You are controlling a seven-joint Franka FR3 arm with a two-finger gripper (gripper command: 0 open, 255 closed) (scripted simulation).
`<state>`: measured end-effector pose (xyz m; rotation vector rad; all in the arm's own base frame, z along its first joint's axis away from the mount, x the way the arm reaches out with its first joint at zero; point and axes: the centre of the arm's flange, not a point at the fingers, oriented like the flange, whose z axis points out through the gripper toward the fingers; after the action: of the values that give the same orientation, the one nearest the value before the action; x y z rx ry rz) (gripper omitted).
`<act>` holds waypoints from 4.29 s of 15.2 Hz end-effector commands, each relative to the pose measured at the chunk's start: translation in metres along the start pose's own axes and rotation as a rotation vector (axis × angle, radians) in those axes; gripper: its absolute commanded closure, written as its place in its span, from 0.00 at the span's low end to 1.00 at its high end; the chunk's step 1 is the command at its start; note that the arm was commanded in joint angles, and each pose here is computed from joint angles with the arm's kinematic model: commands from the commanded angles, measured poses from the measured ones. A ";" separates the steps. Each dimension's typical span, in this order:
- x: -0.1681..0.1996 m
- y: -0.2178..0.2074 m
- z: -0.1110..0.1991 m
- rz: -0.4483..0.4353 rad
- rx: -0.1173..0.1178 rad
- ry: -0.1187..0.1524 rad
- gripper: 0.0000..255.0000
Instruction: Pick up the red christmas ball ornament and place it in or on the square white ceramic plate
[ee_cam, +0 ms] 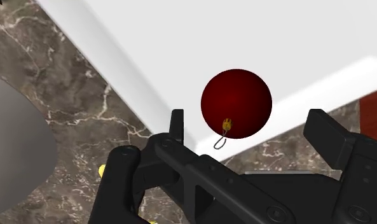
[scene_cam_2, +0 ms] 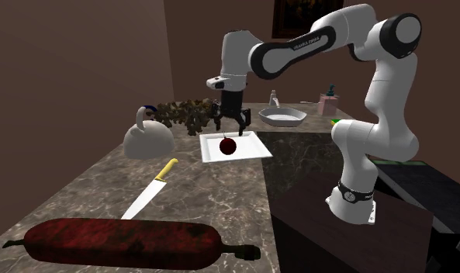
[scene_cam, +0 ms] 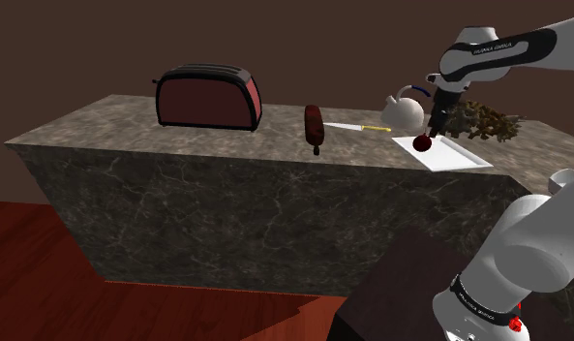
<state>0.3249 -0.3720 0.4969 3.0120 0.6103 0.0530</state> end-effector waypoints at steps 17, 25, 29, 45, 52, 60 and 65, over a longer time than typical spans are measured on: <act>0.002 -0.005 0.039 -0.024 -0.018 0.002 1.00; 0.002 -0.005 0.033 -0.024 -0.018 0.002 1.00; 0.002 -0.003 0.012 -0.024 -0.018 0.002 1.00; -0.025 0.001 -0.046 -0.024 -0.018 0.003 0.00; -0.002 0.041 0.026 -0.004 0.103 -0.088 0.00; -0.005 0.038 0.055 -0.004 0.103 -0.088 0.00; -0.005 0.038 0.055 -0.004 0.103 -0.088 0.00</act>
<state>0.3380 -0.4117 0.4452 3.0922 0.6288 -0.1147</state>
